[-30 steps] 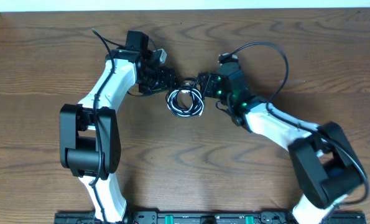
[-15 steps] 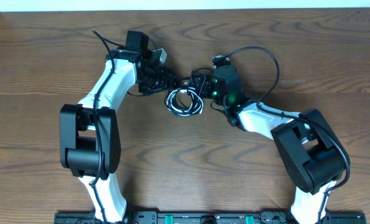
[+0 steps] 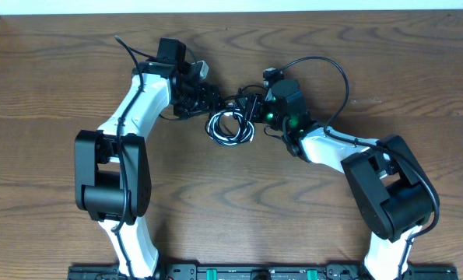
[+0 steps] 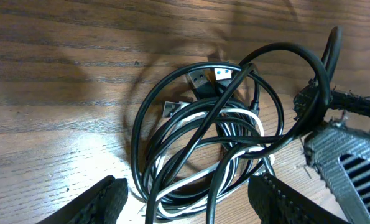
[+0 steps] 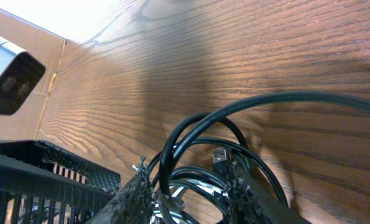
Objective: Untangle cables
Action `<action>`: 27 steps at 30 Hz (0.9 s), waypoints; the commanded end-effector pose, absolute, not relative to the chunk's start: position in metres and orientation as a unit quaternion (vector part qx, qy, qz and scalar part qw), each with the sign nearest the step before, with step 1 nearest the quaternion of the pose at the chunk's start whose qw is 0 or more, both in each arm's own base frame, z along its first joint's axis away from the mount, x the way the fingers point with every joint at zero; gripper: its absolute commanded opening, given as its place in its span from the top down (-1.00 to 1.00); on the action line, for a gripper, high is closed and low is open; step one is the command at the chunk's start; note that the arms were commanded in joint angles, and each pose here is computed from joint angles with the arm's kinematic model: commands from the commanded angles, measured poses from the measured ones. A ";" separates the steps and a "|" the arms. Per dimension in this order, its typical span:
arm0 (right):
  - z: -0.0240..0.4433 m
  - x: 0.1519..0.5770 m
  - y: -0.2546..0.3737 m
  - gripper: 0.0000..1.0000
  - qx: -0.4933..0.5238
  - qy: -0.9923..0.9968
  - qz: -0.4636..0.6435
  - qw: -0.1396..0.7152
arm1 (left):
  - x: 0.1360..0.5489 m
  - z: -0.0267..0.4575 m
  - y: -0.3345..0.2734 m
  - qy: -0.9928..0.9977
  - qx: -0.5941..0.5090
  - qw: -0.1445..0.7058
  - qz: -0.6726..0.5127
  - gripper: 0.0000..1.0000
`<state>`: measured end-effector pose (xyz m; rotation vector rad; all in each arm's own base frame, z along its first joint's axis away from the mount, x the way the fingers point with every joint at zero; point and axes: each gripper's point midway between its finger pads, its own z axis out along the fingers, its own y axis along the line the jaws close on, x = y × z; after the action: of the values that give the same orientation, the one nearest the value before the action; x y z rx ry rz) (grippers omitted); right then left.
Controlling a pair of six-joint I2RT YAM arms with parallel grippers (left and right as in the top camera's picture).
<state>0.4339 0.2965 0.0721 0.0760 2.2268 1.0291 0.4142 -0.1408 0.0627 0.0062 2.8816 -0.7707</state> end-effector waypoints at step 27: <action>0.072 0.438 0.305 0.23 0.021 0.855 0.324 0.405 | 0.414 0.061 -0.140 0.964 0.001 0.079 -0.255 -0.32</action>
<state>0.4357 0.3025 0.0715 0.0653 2.1722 0.8376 0.4144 -0.1409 0.0628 0.0066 2.8805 -0.7706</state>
